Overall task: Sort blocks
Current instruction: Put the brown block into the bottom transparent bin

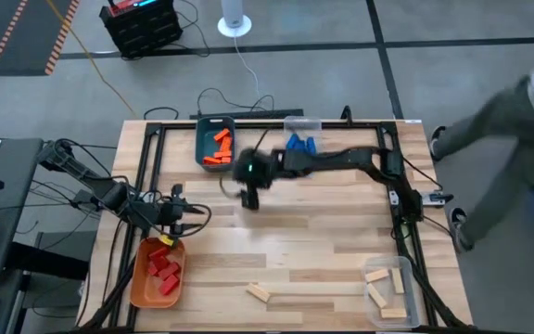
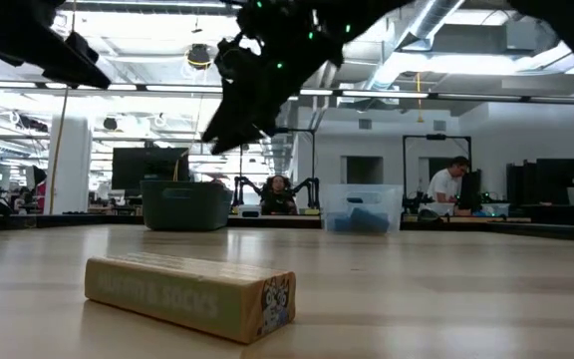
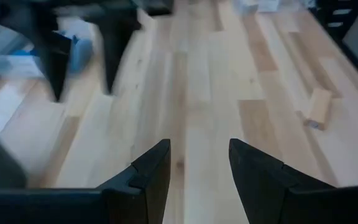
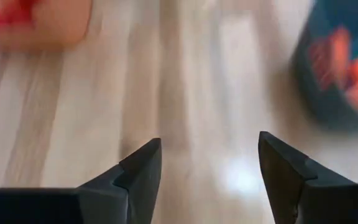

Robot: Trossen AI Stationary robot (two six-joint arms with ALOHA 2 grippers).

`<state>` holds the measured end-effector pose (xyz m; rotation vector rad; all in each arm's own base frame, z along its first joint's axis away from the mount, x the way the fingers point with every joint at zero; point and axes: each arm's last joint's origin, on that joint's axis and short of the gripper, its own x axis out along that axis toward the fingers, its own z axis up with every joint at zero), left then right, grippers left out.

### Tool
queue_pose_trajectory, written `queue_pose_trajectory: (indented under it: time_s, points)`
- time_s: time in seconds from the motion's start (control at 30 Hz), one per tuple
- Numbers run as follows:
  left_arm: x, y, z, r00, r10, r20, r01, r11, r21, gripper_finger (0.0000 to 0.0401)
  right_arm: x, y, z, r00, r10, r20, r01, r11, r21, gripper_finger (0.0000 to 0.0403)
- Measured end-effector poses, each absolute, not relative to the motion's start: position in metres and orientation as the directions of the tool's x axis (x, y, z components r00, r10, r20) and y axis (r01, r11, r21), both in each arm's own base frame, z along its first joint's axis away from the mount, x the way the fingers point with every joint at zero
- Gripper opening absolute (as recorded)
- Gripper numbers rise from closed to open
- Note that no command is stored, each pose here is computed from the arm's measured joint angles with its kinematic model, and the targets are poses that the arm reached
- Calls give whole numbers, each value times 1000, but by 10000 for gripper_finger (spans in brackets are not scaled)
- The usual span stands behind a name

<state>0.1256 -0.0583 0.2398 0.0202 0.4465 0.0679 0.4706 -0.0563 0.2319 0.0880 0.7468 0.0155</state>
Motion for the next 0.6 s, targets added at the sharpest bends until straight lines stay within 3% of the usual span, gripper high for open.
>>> queue_pose_trajectory:
  time_s: [0.3, 0.6]
  points:
    - [156, -74, 229, 897, 60, -438, -19, 995, 96, 157, 445, 36, 213, 445, 62, -893, 129, 983, 133, 234]
    - [183, -98, 210, 880, -87, -467, 107, 994, 16, 157, 397, 109, 203, 112, -55, -992, 246, 969, -26, 234]
